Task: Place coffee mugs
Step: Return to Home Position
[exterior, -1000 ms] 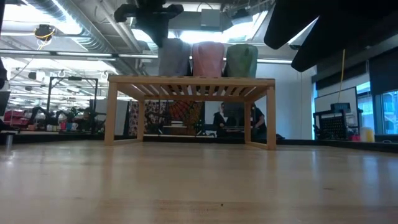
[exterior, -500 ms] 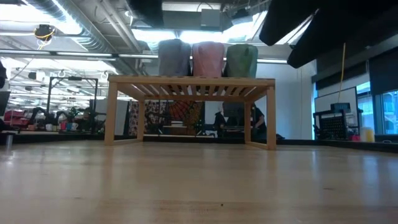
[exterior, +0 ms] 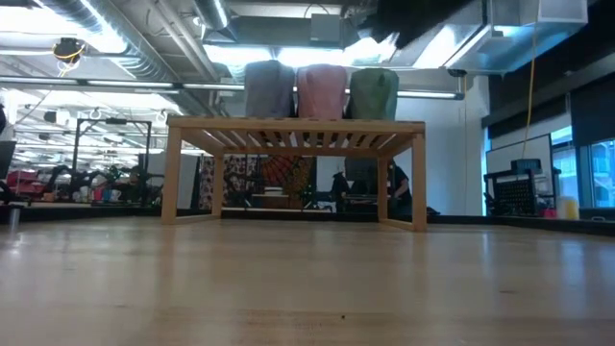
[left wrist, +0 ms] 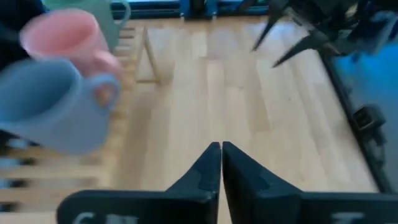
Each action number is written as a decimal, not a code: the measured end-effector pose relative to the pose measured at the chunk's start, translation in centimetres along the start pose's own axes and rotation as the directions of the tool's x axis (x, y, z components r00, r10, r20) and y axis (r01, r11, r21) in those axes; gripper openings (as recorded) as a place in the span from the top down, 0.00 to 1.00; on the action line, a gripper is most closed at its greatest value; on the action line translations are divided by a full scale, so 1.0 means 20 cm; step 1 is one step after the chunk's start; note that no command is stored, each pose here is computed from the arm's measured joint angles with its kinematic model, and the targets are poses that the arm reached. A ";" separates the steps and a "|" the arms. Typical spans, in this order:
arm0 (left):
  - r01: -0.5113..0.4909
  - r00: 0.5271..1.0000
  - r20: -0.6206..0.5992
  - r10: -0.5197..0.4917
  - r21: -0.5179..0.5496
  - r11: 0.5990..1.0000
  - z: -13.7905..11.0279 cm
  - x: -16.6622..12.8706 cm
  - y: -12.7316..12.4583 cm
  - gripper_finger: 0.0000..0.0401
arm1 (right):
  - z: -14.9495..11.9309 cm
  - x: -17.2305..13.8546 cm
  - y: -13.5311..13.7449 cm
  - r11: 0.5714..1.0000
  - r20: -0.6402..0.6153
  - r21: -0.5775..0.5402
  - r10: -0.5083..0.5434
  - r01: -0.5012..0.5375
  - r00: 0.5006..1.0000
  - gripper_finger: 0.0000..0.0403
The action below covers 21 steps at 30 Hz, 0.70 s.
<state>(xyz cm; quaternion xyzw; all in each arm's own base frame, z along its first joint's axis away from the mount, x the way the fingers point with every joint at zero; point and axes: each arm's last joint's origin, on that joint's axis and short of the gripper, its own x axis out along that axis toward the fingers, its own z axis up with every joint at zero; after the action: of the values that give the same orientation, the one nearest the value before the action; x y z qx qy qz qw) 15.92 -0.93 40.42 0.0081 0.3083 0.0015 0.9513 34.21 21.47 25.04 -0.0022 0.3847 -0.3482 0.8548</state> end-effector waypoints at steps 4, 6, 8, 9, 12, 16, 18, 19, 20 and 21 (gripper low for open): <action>0.075 0.992 0.110 -0.063 -0.110 0.991 -0.23 0.06 -0.05 0.99 | 0.10 0.13 -0.07 0.991 -0.040 -0.065 0.114 -0.117 0.993 0.62; 0.107 0.985 0.150 -0.085 -0.146 0.983 -0.31 0.10 -0.06 0.98 | 0.13 0.22 -0.10 0.962 -0.061 -0.052 0.264 -0.267 0.963 0.69; 0.123 0.980 0.173 -0.096 -0.157 0.980 -0.39 0.13 -0.07 0.98 | 0.15 0.31 -0.14 0.903 -0.041 -0.008 0.428 -0.429 0.903 0.77; 0.127 0.980 0.171 -0.100 -0.154 0.980 -0.43 0.15 -0.07 0.98 | 0.16 0.35 -0.16 0.863 -0.015 0.024 0.506 -0.505 0.863 0.80; 0.162 0.971 0.199 -0.131 -0.148 0.976 -0.50 0.18 -0.07 0.99 | 0.13 0.44 -0.26 0.744 0.138 0.111 0.646 -0.659 0.751 0.92; 0.159 0.969 0.210 -0.132 -0.118 0.980 -0.56 0.20 -0.07 1.00 | 0.05 0.44 -0.42 0.597 0.436 0.157 0.673 -0.787 0.597 0.98; 0.145 0.968 0.220 -0.124 -0.081 0.986 -0.58 0.19 -0.06 0.99 | -0.01 0.42 -0.51 0.549 0.550 0.164 0.639 -0.820 0.537 0.95; 0.140 0.966 0.226 -0.124 -0.057 0.989 -0.59 0.18 -0.06 0.99 | -0.05 0.42 -0.55 0.533 0.593 0.167 0.618 -0.829 0.516 0.94; 0.135 0.966 0.228 -0.123 -0.036 0.990 -0.60 0.18 -0.06 0.99 | -0.08 0.41 -0.59 0.520 0.624 0.168 0.601 -0.837 0.499 0.94; 0.131 0.965 0.231 -0.123 -0.020 0.991 -0.60 0.18 -0.06 0.99 | -0.13 0.40 -0.63 0.521 0.636 0.173 0.589 -0.836 0.499 0.94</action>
<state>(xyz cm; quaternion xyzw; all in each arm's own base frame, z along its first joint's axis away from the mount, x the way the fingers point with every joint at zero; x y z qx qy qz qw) 11.70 -1.95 28.57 -0.0282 0.1960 -0.0553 0.9786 28.81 7.76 21.38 0.2755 0.0165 -0.0148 0.9610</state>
